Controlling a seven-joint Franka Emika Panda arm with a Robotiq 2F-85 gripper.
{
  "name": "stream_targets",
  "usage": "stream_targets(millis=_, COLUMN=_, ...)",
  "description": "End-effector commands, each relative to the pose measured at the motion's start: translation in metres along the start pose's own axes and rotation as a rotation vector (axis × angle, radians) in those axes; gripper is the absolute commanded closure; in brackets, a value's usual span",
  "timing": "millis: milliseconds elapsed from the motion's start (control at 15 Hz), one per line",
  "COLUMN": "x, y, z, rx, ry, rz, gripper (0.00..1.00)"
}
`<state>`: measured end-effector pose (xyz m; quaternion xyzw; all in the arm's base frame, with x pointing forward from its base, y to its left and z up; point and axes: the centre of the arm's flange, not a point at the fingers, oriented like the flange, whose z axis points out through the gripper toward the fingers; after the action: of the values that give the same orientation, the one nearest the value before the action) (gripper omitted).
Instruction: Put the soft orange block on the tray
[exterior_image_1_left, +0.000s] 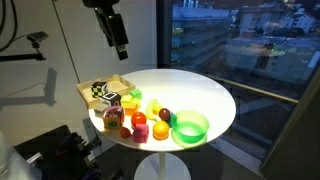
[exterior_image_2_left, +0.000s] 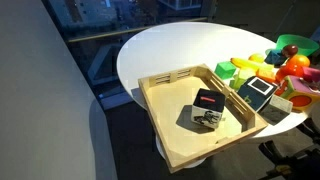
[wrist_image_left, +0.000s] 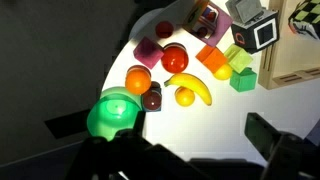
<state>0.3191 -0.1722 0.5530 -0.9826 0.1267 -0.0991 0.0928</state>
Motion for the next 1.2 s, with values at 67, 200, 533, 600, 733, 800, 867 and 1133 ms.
stream_targets(millis=67, x=0.000, y=0.000, z=-0.001, rx=0.000, ry=0.003, rz=0.000, gripper=0.00)
stream_targets(millis=200, x=0.000, y=0.000, z=-0.002, rx=0.000, ry=0.004, rz=0.000, gripper=0.00)
stream_targets(millis=533, x=0.006, y=-0.011, z=0.003, rx=-0.012, ry=-0.014, rz=-0.010, gripper=0.00)
stream_targets(millis=600, x=0.008, y=-0.017, z=0.005, rx=-0.019, ry=-0.025, rz=-0.021, gripper=0.00)
stream_targets(millis=733, x=0.011, y=-0.026, z=0.010, rx=-0.038, ry=-0.051, rz=-0.051, gripper=0.00)
stream_targets(millis=800, x=0.013, y=-0.031, z=0.013, rx=-0.050, ry=-0.065, rz=-0.065, gripper=0.00)
stream_targets(millis=867, x=0.014, y=-0.037, z=0.018, rx=-0.066, ry=-0.083, rz=-0.091, gripper=0.00)
stream_targets(millis=1133, x=0.017, y=-0.056, z=0.038, rx=-0.108, ry=-0.169, rz=-0.205, gripper=0.00)
